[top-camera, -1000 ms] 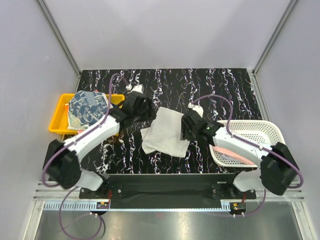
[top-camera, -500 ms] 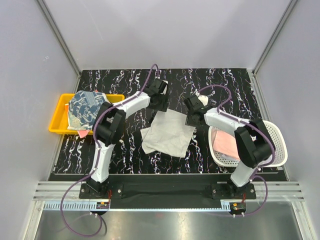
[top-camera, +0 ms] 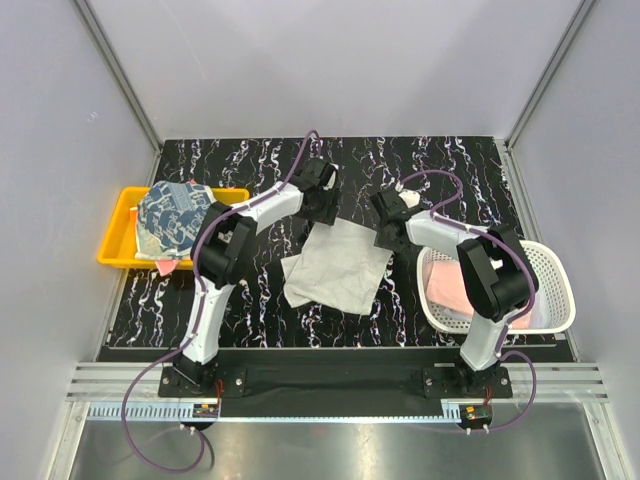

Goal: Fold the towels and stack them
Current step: Flatten out the crumpled towel

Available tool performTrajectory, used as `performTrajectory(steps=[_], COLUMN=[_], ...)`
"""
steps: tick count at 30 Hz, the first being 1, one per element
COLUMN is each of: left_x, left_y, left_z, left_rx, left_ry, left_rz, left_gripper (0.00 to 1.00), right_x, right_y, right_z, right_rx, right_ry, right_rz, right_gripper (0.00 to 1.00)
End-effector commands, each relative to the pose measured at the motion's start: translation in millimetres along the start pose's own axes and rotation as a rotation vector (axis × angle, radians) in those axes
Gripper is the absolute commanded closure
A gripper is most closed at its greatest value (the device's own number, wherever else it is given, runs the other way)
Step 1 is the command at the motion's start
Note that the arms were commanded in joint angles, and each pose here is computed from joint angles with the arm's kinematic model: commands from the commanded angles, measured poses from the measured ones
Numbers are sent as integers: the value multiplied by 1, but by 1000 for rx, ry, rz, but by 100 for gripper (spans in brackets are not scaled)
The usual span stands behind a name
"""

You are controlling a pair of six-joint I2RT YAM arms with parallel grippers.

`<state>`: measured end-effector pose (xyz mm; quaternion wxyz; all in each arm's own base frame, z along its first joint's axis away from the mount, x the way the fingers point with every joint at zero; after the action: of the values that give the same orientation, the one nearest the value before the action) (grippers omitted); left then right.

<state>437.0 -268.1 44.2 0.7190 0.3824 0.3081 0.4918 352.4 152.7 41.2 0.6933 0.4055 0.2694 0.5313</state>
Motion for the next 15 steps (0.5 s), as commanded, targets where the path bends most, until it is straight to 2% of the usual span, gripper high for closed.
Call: performTrajectory(steps=[1,8,13,15], left_x=[-2,-6,-6,-7], left_y=[-9,-16,-21,-22], left_z=[8,10,8,7], left_rx=[-24,-33,-18,-19], left_ry=[4,27,35,42], left_rz=[-25,-52,-48,-49], left_gripper=[33,35,42,47], right_x=[5,5,8,8], right_y=[-4,-13,-18,-19], right_z=[22,25,23,22], right_rx=[-59,-37,-21,-17], right_ry=[-40,-43,-32,-27], right_rz=[1,18,23,28], right_gripper=[50,50,53,58])
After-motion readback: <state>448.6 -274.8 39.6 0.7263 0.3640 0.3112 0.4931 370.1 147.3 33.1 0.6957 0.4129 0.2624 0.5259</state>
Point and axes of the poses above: each gripper's point midway between its finger pads, its own y axis back along the fingers, its own x axis along the line the jaws close on, z = x × y, the point moved 2 cm from there along y, back along the fingers, and after that the axes turned 1 degree about -y, right-handed, at the moved point
